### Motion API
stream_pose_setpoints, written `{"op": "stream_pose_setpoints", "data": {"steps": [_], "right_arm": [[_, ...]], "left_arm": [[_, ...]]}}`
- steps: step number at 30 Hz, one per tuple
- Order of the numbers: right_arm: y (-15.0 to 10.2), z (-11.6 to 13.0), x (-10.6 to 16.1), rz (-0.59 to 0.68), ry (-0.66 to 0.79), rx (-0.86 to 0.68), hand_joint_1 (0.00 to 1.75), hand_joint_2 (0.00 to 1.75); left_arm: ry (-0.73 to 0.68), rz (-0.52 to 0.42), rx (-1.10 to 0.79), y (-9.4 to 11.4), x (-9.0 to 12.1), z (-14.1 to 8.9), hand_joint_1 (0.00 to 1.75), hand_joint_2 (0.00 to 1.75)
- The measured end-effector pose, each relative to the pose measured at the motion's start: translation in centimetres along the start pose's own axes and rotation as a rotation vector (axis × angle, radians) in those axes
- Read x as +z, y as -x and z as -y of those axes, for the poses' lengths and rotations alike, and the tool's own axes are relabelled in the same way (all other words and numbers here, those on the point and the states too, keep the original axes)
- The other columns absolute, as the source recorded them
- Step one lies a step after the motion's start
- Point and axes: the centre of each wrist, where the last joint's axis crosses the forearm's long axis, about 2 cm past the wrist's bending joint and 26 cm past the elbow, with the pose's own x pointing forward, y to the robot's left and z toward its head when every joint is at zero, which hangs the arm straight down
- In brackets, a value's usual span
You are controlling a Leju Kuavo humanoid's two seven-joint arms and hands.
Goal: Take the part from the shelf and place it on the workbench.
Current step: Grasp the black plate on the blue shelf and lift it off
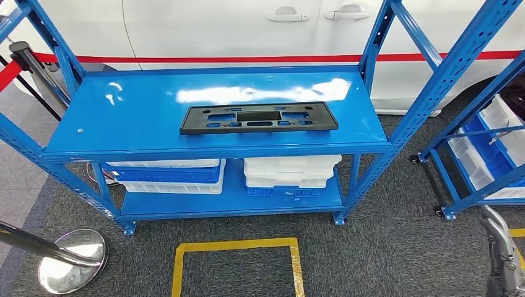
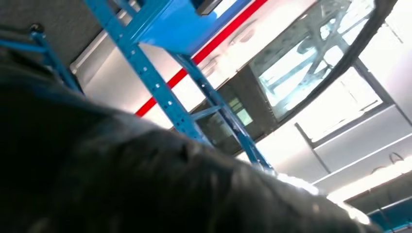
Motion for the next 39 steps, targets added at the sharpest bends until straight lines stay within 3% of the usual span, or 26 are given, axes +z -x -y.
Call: {"op": "stream_pose_setpoints", "data": {"steps": [4, 9, 16, 23, 27, 33, 39], "right_arm": [[-0.7, -1.1, -0.4, -0.016, -0.036, 0.003, 0.0, 0.0], [-0.4, -3.6, -0.7, -0.083, -0.159, -0.117, 0.0, 0.0], [4.3, -10.1, -2.5, -0.081, -0.526, -0.201, 0.0, 0.0], [8.2, -13.7, -6.2, -0.083, -0.695, -0.158, 0.0, 0.0], [9.3, -15.8, -8.6, -0.085, -0.732, -0.145, 0.0, 1.75], [9.8, -18.2, -12.8, -0.071, -0.728, -0.133, 0.0, 1.75], [9.5, -17.9, -17.8, -0.032, -0.679, -0.085, 0.0, 1.75]], "left_arm": [[0.006, -0.009, 0.008, -0.1, 0.0, 0.1, 0.0, 0.0], [0.022, -0.012, -0.006, -0.4, 0.0, 0.2, 0.0, 0.0], [0.075, 0.027, -0.1, -1.2, 0.0, 0.4, 0.0, 0.0], [0.091, 0.051, -0.143, -1.8, -0.1, 0.2, 0.0, 0.0], [0.096, 0.053, -0.16, -2.0, -0.1, 0.0, 0.0, 0.0], [0.095, 0.058, -0.184, -2.0, -0.2, -0.3, 0.0, 0.0], [0.1, 0.063, -0.205, -2.0, -0.3, -0.4, 0.0, 0.0]]}}
